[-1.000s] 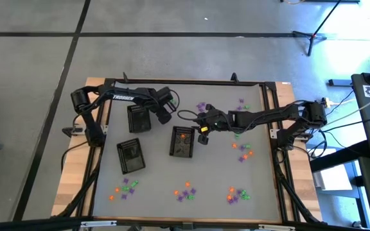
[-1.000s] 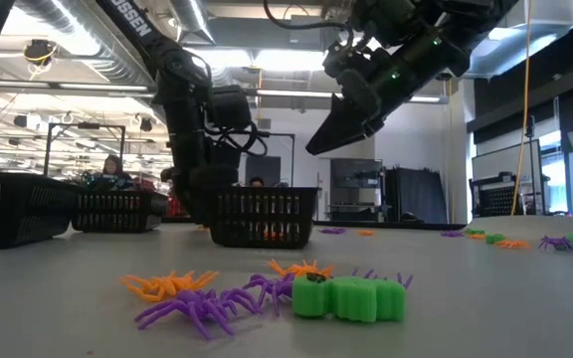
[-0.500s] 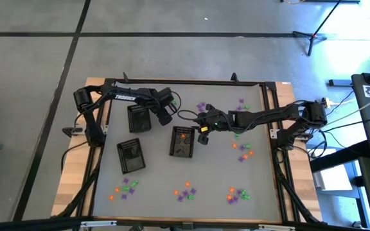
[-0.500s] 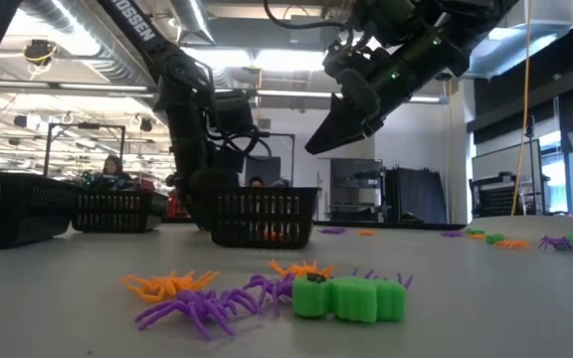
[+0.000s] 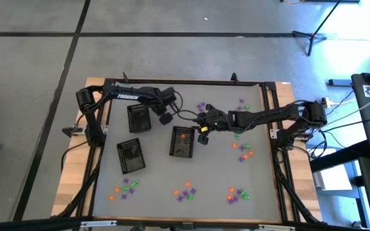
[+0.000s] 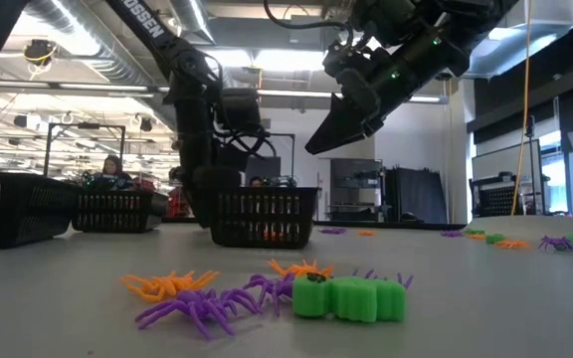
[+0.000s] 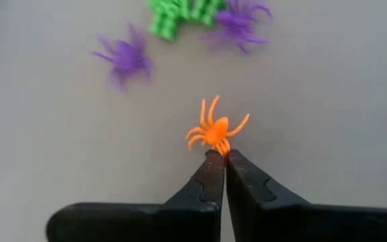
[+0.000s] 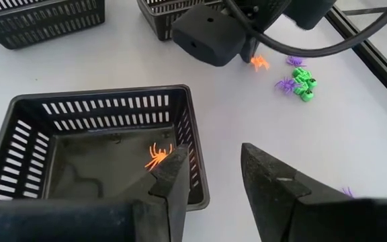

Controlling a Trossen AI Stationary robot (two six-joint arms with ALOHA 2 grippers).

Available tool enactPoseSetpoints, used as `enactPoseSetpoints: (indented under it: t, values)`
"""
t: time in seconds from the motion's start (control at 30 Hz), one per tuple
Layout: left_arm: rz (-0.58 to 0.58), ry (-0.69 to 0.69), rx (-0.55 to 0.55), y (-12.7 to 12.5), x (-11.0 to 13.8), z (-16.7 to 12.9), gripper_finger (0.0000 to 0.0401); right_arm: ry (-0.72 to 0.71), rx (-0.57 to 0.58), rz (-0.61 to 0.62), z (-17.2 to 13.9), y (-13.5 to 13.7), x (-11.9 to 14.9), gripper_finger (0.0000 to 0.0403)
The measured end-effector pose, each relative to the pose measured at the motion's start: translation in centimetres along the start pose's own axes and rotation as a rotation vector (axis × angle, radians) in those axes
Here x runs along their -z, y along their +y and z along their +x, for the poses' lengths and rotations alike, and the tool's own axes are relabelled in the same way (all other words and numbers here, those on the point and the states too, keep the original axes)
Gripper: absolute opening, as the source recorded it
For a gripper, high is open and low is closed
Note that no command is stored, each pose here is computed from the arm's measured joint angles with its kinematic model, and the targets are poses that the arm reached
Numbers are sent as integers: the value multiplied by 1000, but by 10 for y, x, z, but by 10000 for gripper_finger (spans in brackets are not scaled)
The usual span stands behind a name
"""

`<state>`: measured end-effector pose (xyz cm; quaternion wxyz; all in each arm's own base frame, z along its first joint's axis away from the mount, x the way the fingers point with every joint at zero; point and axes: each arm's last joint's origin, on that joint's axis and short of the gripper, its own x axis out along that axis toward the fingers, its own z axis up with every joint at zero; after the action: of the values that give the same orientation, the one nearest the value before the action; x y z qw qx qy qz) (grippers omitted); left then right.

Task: Sort Halloween decoration
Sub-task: Put the orange spider toy into the bottom right black basket

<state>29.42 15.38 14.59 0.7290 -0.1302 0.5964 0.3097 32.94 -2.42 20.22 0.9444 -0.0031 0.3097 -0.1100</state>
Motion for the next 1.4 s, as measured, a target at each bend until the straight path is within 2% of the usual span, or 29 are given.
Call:
enactPoseSetpoints:
  t: [0.13, 0.23, 0.47, 0.7, 0.83, 0.93, 1.17, 1.4]
  values:
    - [44, 0, -36, -10, -2, -9, 0, 0, 1, 0, 0, 0, 0, 133]
    - [78, -23, -25, -21, -7, -19, 0, 0, 29, -2, 0, -1, 0, 133]
    - [235, -74, 8, -60, -9, -43, 0, 1, 69, -10, -2, -2, 0, 133]
    - [366, -122, 6, -92, 0, -61, 0, -3, 60, -2, -21, 0, -7, 133]
    - [355, -164, -29, -100, 7, -76, 0, 9, 42, -21, -34, 17, -6, 133]
    - [329, -223, -16, -107, 14, -94, 0, -11, 40, -47, -44, 34, -1, 133]
    - [330, -418, 86, -127, 45, -135, 0, -84, 90, -35, -80, 57, 17, 133]
    - [381, -648, 388, -155, 57, -146, 0, -165, 85, 96, -105, 68, 38, 133]
